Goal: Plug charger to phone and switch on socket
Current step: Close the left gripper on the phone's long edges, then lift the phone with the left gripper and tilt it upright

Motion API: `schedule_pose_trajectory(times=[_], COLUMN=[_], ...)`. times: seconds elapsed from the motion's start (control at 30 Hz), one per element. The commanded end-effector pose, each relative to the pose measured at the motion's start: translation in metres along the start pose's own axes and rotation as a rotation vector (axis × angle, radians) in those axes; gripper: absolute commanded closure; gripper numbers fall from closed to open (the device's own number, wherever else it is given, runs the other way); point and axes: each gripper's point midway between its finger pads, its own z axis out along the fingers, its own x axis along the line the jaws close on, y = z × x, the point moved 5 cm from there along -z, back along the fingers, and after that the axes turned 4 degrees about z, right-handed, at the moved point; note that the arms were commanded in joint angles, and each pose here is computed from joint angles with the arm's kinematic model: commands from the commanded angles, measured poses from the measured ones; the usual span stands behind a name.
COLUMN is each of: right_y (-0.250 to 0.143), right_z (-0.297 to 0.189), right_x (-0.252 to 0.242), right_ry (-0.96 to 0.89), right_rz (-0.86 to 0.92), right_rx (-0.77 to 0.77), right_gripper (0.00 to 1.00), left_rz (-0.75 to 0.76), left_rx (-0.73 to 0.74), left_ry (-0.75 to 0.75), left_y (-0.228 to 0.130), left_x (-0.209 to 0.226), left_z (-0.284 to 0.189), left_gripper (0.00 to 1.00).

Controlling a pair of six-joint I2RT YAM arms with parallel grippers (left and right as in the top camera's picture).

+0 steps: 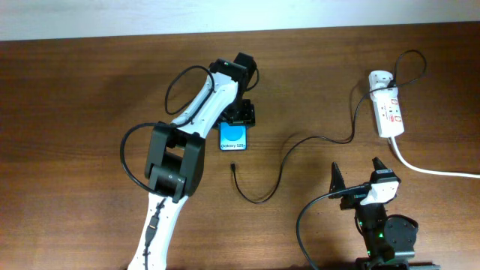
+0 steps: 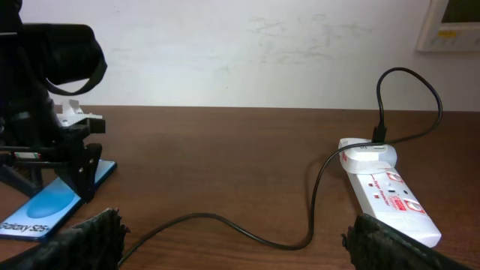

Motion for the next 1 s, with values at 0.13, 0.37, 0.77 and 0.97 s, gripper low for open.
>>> schedule_pose_trajectory(times=[0.13,0.37,0.77,0.97], right_y=[-0.002,-0.002,-0.002,-0.002], right_z=[0.0,0.0,0.0,0.0], right_x=[-0.002,-0.002,-0.002,-0.002], right_ry=[-0.008,-0.008,-0.008,-0.008], right_rz=[0.009,0.009,0.009,0.009], right_rx=[0.004,0.004,0.004,0.004], right_gripper=[0.02,0.02,0.02,0.02], left_rz=[0.028,0.13,0.02,-0.063], left_rx=[0.024,0.128,0.222,0.189], left_ry=[-0.084,-0.35,-1.136,-1.328], left_y=[-0.002,-0.016,0.003,0.02], left_x=[-0.009,-0.031,-0.018,0.019], left_z=[-0.033,-0.049,-0.115,-0.137], left_gripper=[0.24,0.25,0.25,0.25])
